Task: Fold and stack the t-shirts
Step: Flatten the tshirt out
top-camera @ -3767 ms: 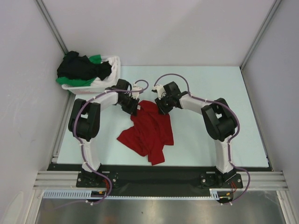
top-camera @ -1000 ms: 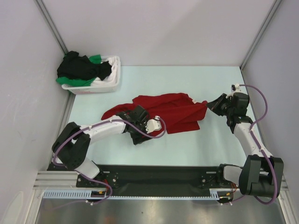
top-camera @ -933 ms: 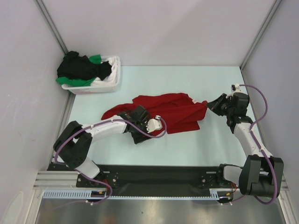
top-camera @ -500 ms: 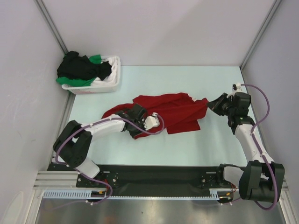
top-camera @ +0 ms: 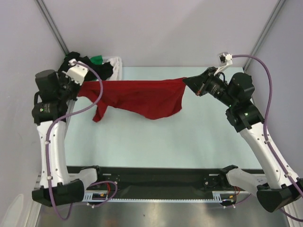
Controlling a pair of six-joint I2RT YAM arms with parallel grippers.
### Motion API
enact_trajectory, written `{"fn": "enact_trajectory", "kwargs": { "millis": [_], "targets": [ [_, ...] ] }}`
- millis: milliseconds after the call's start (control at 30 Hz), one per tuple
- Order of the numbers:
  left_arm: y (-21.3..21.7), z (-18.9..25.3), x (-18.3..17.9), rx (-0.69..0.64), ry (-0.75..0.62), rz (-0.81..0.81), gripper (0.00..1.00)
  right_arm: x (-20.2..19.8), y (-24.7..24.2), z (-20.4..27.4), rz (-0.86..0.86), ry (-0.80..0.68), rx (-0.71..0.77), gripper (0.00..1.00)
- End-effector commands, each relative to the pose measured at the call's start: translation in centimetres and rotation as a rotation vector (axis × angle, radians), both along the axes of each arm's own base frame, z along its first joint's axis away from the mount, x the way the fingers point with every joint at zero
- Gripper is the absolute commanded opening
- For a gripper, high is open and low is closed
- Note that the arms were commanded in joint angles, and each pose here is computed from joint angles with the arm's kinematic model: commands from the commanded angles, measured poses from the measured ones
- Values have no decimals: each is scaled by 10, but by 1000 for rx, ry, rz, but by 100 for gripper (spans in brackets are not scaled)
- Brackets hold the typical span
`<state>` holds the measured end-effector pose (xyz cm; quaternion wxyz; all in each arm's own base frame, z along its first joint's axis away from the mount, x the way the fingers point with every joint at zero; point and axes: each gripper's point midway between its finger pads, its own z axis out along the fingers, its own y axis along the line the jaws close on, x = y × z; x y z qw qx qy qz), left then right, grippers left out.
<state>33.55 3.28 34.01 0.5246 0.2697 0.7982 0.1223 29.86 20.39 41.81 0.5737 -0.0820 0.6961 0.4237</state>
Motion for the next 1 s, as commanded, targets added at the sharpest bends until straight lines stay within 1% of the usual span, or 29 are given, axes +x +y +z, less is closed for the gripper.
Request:
{"fn": "enact_trajectory", "kwargs": {
  "millis": [0, 67, 100, 133, 167, 200, 233, 267, 300, 333, 367, 400, 433, 467, 533, 567, 600, 667, 700, 733, 767, 800, 867, 900, 967],
  "targets": [
    [-5, 12, -26, 64, 34, -127, 0, -2, 4, 33, 5, -81, 67, 0],
    [-21, 3, -30, 51, 61, -235, 0, 7, -1, 23, -37, -61, 46, 0],
    [-43, -9, -35, -14, 97, -342, 0, 15, -8, 10, -77, -33, 31, 0],
    [-54, -27, -38, -44, 145, -395, 1, 18, -14, 3, -101, -16, 29, 0],
    [-64, -40, -42, -44, 174, -463, 0, 26, -28, -7, -146, 7, 28, 0],
    [-83, -55, -45, -57, 217, -535, 0, 30, -36, -28, -173, 48, 17, 0],
    [-94, -85, -49, -68, 291, -566, 0, 31, -45, -38, -201, 72, 15, 0],
    [-102, -100, -49, -70, 325, -583, 0, 37, -61, -48, -250, 94, 16, 0],
    [-135, -117, -59, -54, 374, -686, 0, 39, -67, -74, -270, 143, -3, 0],
    [-146, -150, -68, -58, 477, -714, 0, 38, -75, -86, -300, 163, -15, 0],
    [-160, -162, -76, -71, 527, -750, 0, 42, -86, -99, -345, 172, -44, 0],
    [-182, -173, -90, -64, 577, -829, 0, 43, -92, -115, -371, 196, -70, 0],
    [-191, -190, -98, -81, 656, -853, 1, 42, -100, -140, -398, 250, -104, 0],
    [-199, -198, -106, -84, 698, -883, 0, 43, -107, -154, -422, 273, -128, 0],
    [-220, -218, -128, -80, 808, -962, 6, 45, -127, -181, -473, 325, -153, 0],
    [-225, -224, -138, -77, 854, -990, 12, 46, -132, -189, -474, 341, -152, 0],
    [-234, -230, -150, -51, 887, -1035, 23, 47, -137, -194, -487, 350, -153, 0],
    [-238, -238, -161, -35, 933, -1060, 36, 48, -143, -205, -498, 367, -161, 0],
    [-240, -236, -163, -43, 926, -1072, 46, 51, -157, -210, -533, 379, -166, 0],
    [-239, -237, -162, -42, 926, -1066, 48, 52, -158, -211, -534, 383, -168, 0],
    [-239, -233, -156, -42, 886, -1048, 52, 52, -159, -214, -532, 388, -175, 0],
    [-229, -235, -146, -25, 861, -993, 55, 52, -159, -217, -533, 396, -176, 0],
    [-220, -232, -128, -26, 794, -916, 57, 53, -160, -219, -532, 397, -177, 0],
    [-201, -234, -121, -14, 769, -842, 57, 53, -160, -221, -533, 401, -175, 0],
    [-182, -239, -119, 16, 766, -766, 54, 54, -160, -222, -533, 398, -173, 0]
  ]
}}
